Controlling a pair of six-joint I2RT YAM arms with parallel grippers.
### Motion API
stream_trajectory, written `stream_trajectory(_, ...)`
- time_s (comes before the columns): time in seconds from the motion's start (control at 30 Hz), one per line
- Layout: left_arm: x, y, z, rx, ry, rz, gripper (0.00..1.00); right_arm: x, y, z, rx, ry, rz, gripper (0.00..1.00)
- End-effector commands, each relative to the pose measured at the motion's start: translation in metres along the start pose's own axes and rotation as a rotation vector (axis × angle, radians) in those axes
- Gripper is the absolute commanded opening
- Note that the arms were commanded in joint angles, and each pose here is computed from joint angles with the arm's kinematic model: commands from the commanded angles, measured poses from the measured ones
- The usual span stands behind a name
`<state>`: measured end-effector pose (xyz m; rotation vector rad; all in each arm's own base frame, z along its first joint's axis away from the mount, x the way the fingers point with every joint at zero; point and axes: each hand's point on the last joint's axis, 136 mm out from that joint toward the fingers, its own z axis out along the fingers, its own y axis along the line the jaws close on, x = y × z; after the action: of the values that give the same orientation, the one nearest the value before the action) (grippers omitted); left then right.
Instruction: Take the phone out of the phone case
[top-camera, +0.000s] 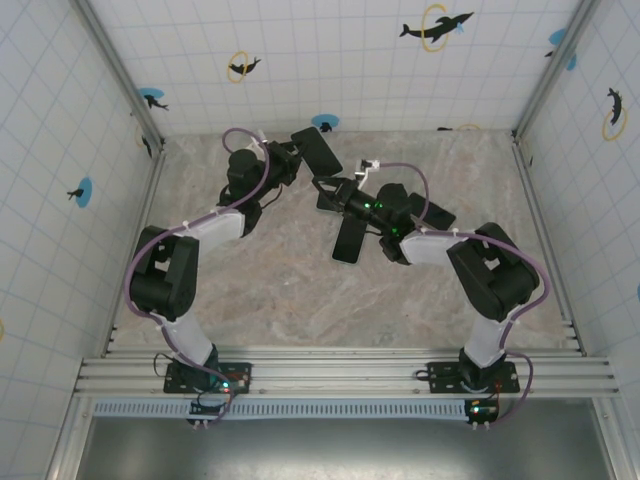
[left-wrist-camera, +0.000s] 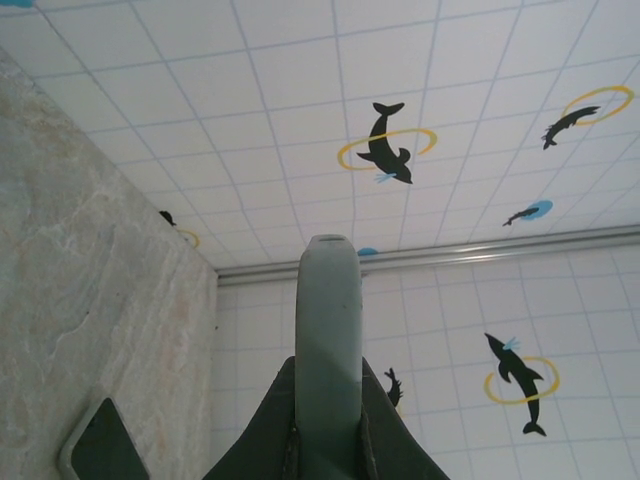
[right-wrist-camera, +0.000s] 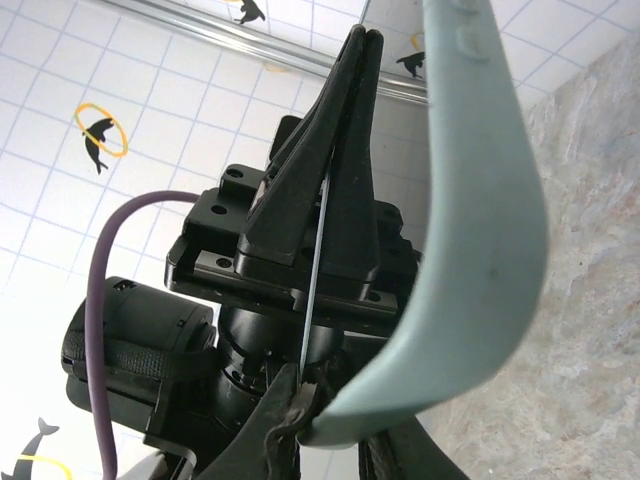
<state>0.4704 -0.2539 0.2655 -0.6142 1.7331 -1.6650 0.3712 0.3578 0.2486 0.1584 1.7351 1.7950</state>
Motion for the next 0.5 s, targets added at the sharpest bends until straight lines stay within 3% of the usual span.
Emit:
stream_trajectory(0.0,0.003,-0.054,-0.007,0.141,0.002,0.009,0.0,-0.007,0.004,0.001,0.004,-0.006,-0.104,0.15)
stream_trajectory(0.2,0.009,-0.062,-0.01,0.155,0.028,-0.039,0.0,-0.01,-0.016,-0.008,0.12,0.025,-0.261,0.11)
stream_trajectory(0.47,0.016,-0.067,-0.017,0.172,0.053,-0.078,0.0,-0.017,-0.024,-0.02,0.166,0.023,-0.322,0.11)
